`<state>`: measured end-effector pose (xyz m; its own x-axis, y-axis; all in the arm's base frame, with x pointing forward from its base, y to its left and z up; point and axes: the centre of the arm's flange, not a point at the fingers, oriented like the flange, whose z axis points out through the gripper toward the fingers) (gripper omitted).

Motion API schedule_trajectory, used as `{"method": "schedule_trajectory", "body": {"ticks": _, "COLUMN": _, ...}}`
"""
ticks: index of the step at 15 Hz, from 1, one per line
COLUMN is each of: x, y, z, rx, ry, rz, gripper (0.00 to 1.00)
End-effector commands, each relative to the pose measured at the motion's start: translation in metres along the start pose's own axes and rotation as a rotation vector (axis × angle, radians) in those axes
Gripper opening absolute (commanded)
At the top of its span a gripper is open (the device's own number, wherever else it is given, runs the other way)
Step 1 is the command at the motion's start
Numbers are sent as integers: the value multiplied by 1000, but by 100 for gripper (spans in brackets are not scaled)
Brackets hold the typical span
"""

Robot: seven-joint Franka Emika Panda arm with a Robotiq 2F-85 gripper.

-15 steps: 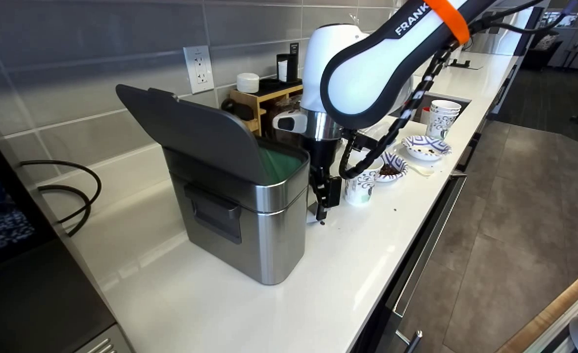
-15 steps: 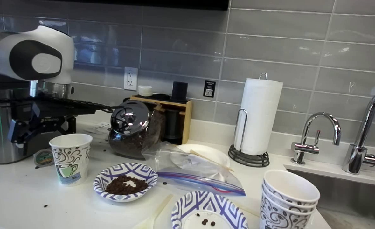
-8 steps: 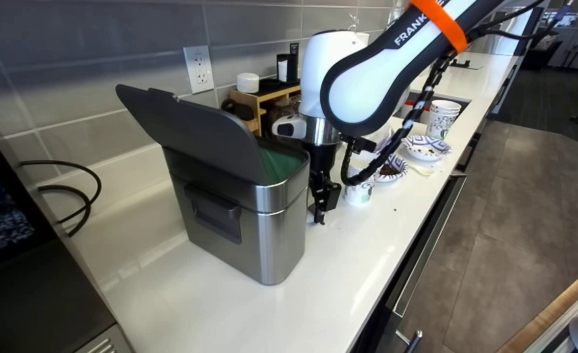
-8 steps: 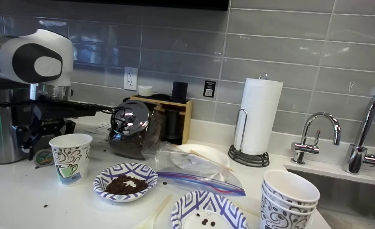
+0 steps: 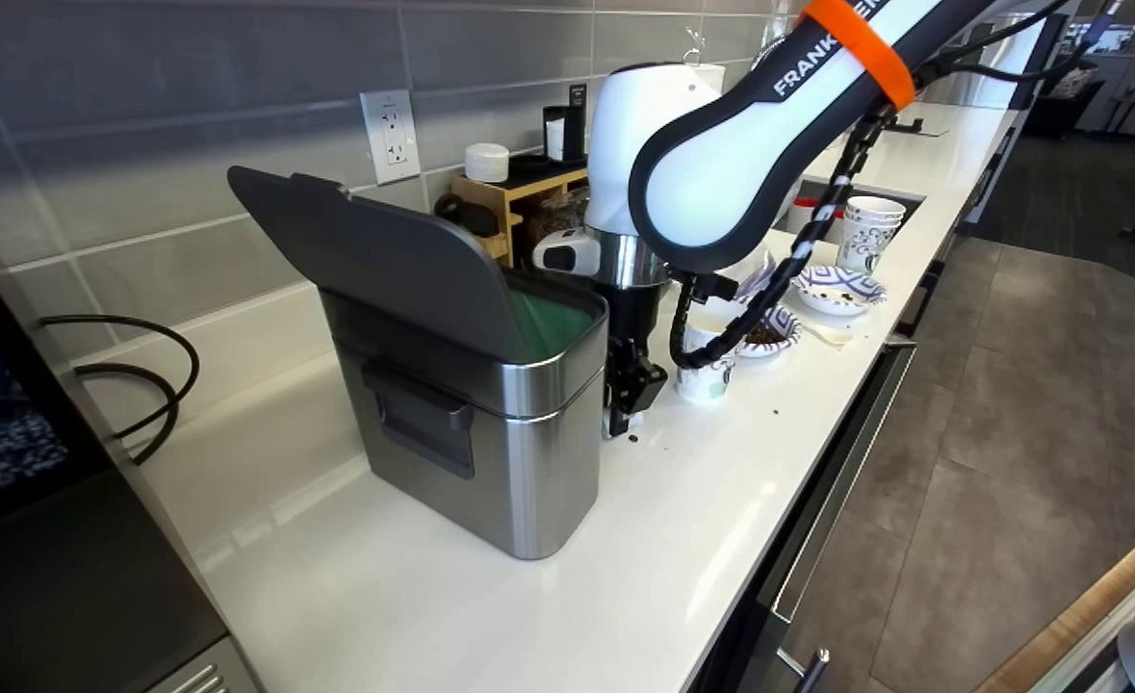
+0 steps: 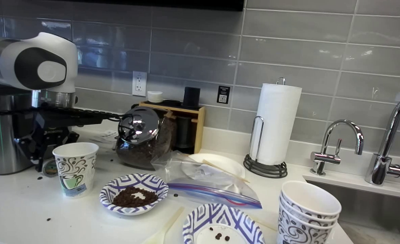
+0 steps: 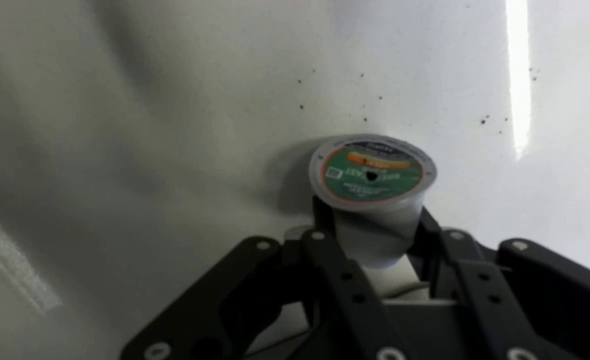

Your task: Open the recycling bin and place the small white container in front of the bin in the bin

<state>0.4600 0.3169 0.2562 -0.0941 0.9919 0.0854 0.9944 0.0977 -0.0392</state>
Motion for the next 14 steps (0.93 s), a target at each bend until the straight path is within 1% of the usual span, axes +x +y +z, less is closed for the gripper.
{"method": "schedule_trajectory", "body": {"ticks": 1, "x": 3, "y": 2, "z": 0, "rx": 19, "ry": -20, "rz": 13, "gripper": 13}}
{"method": "schedule_trajectory", "body": {"ticks": 5, "x": 2, "y": 3, "z": -7, "rx": 31, "ry": -9, "rz": 21, "gripper": 13}}
{"method": "schedule_trajectory", "body": {"ticks": 8, "x": 1, "y": 5, "z": -18, "rx": 20, "ry": -12, "rz": 36, "gripper": 13}}
{"method": "schedule_trajectory", "body": {"ticks": 14, "x": 3, "y": 9, "z": -53, "rx": 16, "ry": -27, "rz": 40, "gripper": 13}}
